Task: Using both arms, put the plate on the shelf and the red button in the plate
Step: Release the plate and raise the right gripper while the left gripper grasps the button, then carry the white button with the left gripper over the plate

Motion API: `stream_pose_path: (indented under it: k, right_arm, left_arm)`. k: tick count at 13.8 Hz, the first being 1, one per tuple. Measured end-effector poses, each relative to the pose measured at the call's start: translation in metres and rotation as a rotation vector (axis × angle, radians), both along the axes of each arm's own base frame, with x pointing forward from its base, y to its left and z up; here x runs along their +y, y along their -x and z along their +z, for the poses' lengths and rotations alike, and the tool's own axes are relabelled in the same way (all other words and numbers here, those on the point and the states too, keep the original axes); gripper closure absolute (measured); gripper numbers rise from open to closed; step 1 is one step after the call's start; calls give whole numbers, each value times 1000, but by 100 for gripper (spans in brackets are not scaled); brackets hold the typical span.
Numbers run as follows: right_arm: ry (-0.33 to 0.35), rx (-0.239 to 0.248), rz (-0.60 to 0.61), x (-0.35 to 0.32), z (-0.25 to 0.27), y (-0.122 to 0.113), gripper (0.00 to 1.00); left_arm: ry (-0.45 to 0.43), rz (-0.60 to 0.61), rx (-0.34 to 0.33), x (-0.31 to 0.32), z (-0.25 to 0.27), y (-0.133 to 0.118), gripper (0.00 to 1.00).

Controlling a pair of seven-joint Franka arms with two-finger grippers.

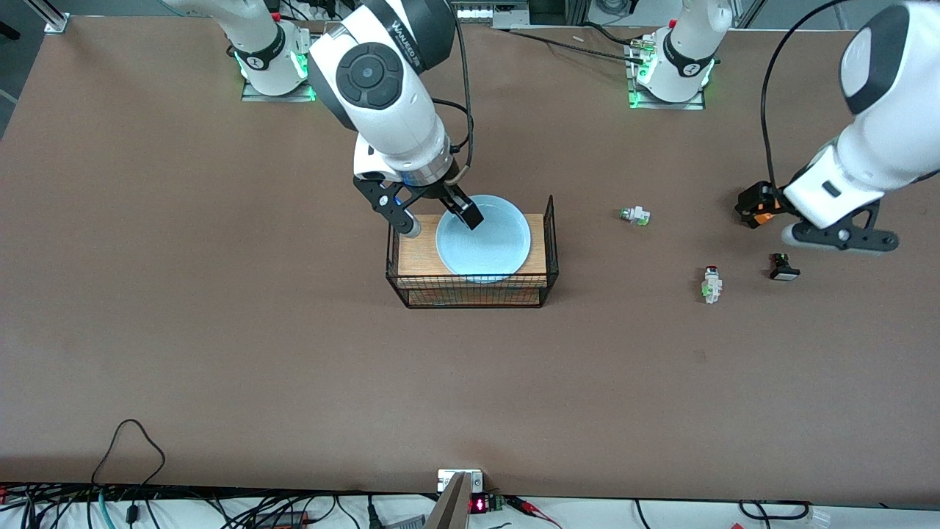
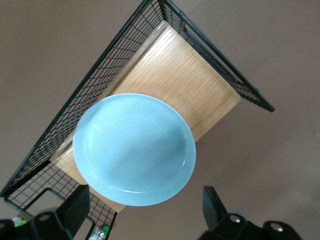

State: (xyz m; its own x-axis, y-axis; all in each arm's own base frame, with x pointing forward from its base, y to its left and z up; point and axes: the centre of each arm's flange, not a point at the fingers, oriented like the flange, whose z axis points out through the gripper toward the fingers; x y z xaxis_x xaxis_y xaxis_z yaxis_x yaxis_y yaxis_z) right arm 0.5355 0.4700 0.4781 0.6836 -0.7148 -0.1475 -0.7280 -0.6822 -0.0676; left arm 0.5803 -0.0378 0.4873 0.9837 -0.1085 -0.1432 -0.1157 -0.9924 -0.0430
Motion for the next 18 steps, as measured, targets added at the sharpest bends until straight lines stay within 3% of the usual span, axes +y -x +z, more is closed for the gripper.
stream_pose_path:
  k: [3, 4, 6, 9, 12, 17, 18]
  right_arm:
    - [76, 19, -6, -35, 24, -16, 0]
    - [96, 36, 25, -58, 36, -26, 0]
    - [119, 77, 126, -111, 57, -46, 0]
    - [153, 89, 283, -188, 81, -69, 0]
    - [211, 101, 468, -243, 104, -72, 0]
    - [230, 92, 609, -348, 138, -82, 0]
    - [222, 118, 608, -368, 140, -80, 0]
  left_arm:
    - [-8, 35, 125, 29, -84, -20, 0]
    - [-10, 45, 132, 41, -111, -28, 0]
    - [1, 62, 120, 59, -160, -41, 0]
    - [20, 65, 82, 65, -217, -47, 0]
    - [35, 50, 9, 58, -255, -36, 0]
    - [59, -8, 14, 54, -309, -17, 2]
    - [61, -16, 17, 54, -311, -17, 12]
